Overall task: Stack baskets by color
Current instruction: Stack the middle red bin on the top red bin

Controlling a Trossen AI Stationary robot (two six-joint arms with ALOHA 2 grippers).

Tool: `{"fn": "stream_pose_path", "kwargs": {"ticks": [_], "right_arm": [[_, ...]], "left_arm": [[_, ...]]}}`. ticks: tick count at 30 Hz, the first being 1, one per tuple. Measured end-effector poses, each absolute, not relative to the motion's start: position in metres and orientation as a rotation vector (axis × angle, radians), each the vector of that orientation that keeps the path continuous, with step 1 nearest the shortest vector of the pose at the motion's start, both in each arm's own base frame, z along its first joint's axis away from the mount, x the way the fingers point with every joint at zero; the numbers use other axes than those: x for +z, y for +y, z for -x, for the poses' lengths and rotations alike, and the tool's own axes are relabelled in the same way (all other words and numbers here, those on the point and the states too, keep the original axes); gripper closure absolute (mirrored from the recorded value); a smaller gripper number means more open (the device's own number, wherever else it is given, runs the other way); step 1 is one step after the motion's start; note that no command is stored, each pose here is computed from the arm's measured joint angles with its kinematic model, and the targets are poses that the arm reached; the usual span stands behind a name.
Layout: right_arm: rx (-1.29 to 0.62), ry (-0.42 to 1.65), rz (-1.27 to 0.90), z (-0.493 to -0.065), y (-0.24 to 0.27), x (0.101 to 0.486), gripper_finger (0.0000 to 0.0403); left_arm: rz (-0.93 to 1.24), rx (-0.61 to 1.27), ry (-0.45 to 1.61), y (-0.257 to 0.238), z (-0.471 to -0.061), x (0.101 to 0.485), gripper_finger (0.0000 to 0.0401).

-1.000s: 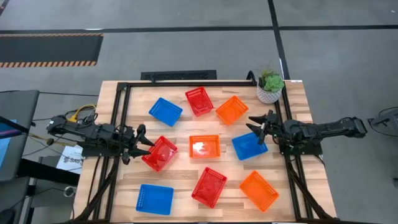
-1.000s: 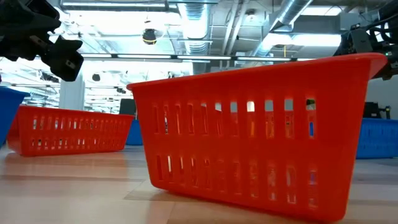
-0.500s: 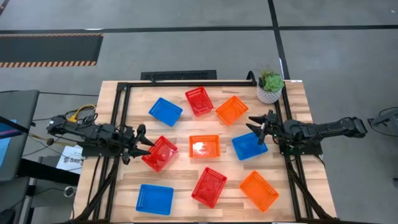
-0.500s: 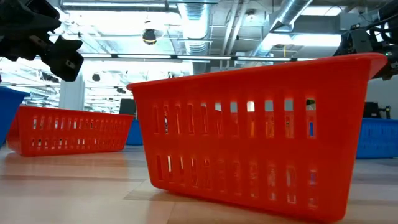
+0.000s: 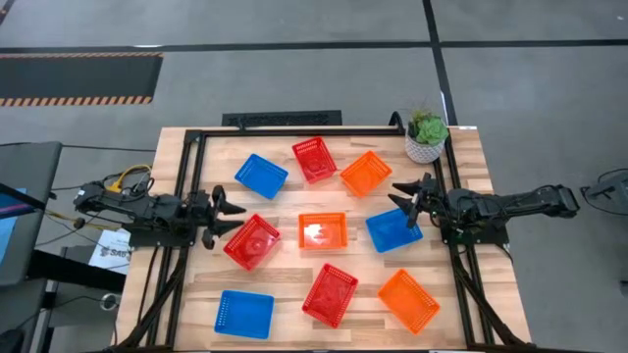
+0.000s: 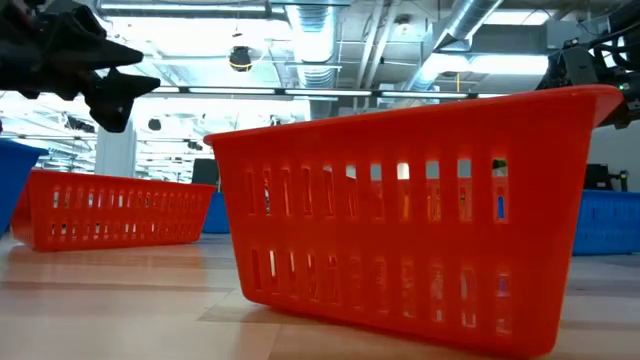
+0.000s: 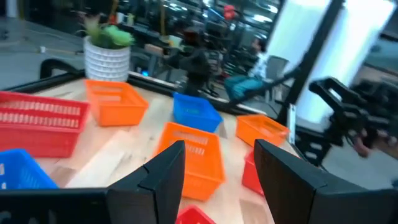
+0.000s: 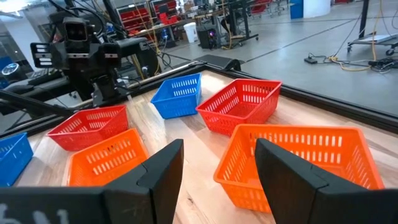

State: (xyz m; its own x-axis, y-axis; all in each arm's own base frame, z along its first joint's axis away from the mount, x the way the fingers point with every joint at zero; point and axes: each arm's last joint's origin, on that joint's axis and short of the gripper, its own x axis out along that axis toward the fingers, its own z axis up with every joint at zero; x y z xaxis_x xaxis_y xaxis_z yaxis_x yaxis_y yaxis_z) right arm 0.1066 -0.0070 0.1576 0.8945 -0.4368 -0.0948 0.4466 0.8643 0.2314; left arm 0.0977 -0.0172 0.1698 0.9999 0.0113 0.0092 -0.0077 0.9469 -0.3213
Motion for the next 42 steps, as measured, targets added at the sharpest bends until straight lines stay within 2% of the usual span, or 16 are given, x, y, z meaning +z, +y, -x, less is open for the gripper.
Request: {"fn": "stream_pose_path", "kwargs": {"ticks": [7, 11, 16, 27, 29, 34, 37, 42], "right_arm": [[-0.463, 0.028, -0.277, -0.107, -0.007, 0.158, 0.0179], [-0.468, 0.003, -0.354, -0.107, -0.007, 0.159, 0.0179], [-0.479, -0.012, -0.387, -0.107, -0.008, 0.159, 0.0179], [-0.472, -0.065, -0.55, -0.107, -0.007, 0.162, 0.0179], [-0.459, -0.075, -0.531, -0.106, -0.007, 0.172, 0.0179], [-0.437, -0.134, -0.422, -0.102, -0.007, 0.228, 0.0179], [-0.488, -0.072, -0.356, -0.1, -0.008, 0.26, 0.0179], [-0.628, 0.152, -0.305, -0.107, -0.01, 0.297, 0.0179]], "left_arm": [[0.489, 0.016, -0.052, -0.017, -0.098, 0.172, 0.0221], [0.481, 0.097, -0.074, -0.014, -0.098, 0.173, 0.0221], [0.502, 0.232, -0.193, -0.01, -0.096, 0.181, 0.0221], [0.518, 0.253, -0.269, -0.008, -0.094, 0.189, 0.0221], [0.541, 0.251, -0.31, -0.008, -0.093, 0.193, 0.0221], [0.559, 0.234, -0.382, -0.006, -0.086, 0.22, 0.0221], [0.542, 0.251, -0.378, -0.004, -0.079, 0.246, 0.0221], [0.507, 0.365, -0.281, 0.0, -0.072, 0.289, 0.0221]]}}
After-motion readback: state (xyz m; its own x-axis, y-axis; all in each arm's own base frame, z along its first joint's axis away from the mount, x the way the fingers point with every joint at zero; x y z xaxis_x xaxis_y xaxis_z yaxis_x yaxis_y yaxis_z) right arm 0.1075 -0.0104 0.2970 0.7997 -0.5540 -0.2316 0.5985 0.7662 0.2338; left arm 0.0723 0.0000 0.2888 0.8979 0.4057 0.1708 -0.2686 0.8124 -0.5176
